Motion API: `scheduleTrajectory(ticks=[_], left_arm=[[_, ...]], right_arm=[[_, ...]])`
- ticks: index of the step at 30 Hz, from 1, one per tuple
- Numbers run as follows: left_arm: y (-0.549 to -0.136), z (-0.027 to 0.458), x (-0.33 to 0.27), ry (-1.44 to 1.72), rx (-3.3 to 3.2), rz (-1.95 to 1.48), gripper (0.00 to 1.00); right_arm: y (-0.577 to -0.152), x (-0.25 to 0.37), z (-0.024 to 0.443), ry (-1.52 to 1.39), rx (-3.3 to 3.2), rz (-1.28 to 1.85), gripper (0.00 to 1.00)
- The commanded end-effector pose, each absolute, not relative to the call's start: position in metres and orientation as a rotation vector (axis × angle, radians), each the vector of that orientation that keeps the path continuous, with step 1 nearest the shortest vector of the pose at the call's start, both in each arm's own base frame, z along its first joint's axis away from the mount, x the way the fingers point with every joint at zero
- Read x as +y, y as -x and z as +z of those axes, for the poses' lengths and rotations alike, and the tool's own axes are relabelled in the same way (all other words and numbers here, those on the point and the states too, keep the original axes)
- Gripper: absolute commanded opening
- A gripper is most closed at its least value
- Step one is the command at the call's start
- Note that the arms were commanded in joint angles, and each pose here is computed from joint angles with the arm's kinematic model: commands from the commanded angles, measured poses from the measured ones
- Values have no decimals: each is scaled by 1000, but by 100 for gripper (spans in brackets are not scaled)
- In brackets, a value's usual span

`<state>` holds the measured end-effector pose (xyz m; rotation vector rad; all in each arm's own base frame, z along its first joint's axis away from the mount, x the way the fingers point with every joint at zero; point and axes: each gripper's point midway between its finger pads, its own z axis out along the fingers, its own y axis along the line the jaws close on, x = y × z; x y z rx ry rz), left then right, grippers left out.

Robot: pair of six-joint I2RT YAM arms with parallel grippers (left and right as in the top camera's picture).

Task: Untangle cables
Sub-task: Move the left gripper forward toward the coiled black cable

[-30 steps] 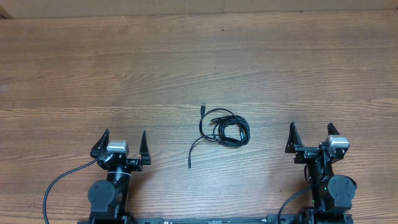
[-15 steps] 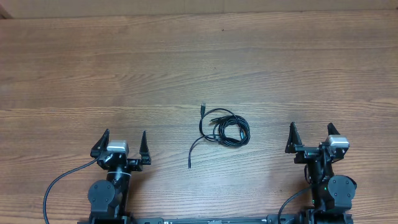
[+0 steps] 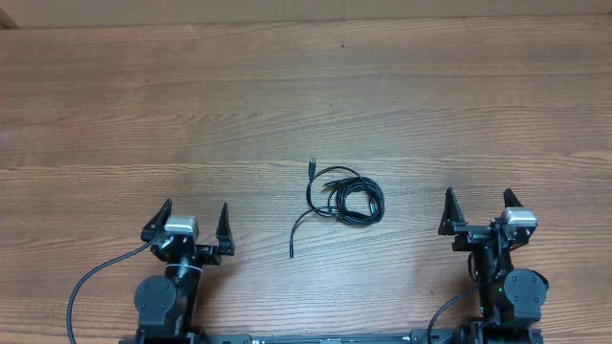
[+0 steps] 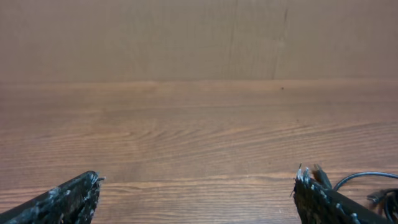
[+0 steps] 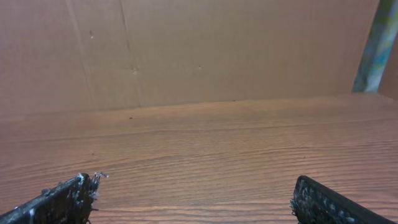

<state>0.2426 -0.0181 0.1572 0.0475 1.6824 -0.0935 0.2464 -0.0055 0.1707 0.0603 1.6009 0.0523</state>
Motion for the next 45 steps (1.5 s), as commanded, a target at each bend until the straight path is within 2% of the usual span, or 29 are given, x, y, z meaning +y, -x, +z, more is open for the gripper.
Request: scheduleTrajectory(ticks=[1,10,23,45], left_arm=[[-238,182,-20,-41,1643,-121,99],[-229,205,-20,-41,1643,-121,100],[-227,203,-21,-30,1674,-143,99],[-252,215,-53,-133,2109,-334,100]], right_arm=[[-246,-7,170,-62,1592,42,100],[-246,-7,170,-62,1592,42,100],[-246,-7,170,-62,1592,42,100],[-246,-7,170,-62,1592,42,100]])
